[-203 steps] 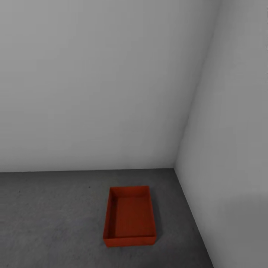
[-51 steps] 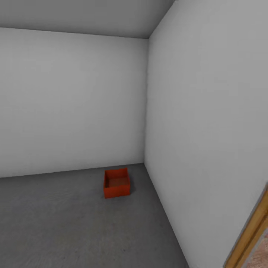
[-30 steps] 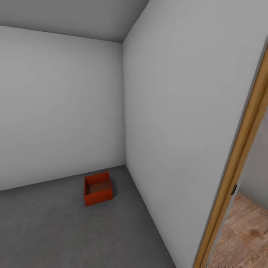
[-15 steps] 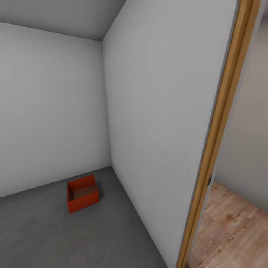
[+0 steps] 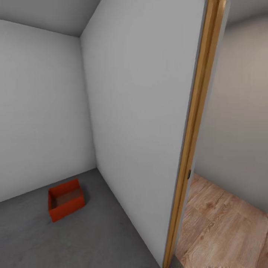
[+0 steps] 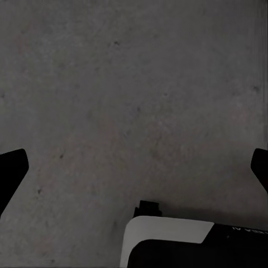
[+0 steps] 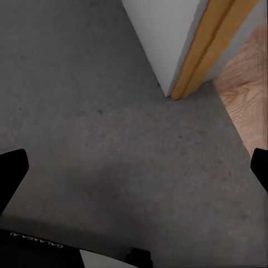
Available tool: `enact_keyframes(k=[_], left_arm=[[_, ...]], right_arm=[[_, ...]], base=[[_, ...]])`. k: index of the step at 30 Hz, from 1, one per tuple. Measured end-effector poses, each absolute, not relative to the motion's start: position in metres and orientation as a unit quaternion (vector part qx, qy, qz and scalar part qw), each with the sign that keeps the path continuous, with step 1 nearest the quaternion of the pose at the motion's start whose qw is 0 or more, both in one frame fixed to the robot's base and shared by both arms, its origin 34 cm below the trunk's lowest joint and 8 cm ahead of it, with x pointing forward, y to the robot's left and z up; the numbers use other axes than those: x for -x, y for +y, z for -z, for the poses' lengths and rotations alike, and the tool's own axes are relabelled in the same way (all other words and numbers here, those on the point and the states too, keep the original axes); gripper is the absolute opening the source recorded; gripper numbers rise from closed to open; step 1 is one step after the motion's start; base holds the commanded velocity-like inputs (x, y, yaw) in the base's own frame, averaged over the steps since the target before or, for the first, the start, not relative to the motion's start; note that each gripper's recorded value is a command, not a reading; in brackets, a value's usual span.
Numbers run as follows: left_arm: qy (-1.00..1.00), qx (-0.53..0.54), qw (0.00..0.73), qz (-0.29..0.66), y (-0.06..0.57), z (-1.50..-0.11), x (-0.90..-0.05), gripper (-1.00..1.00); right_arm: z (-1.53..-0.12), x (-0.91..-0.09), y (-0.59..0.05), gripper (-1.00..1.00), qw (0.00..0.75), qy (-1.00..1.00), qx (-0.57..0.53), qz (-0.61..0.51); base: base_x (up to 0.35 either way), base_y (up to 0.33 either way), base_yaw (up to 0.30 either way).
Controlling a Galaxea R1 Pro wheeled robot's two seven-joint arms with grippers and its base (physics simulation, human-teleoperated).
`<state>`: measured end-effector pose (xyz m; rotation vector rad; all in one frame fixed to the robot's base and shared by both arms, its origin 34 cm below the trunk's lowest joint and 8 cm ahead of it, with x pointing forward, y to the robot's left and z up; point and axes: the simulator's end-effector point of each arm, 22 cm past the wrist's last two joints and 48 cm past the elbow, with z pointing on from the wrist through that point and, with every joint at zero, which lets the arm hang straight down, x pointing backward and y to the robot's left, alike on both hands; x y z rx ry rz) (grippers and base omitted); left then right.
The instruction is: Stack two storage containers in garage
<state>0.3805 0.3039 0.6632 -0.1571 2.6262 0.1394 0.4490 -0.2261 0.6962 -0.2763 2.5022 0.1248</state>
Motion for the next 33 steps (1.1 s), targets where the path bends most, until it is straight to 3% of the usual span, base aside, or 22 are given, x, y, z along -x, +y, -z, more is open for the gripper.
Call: enact_keyframes(k=[33], left_arm=[[0.967,0.059,0.245,-0.045,0.294,-0.659,-0.377,1.0]], right_arm=[[-0.69,-0.444,-0.226,1.0,0.297,0.948,0.104,-0.048]], base=[[0.0,0.0,-0.273]])
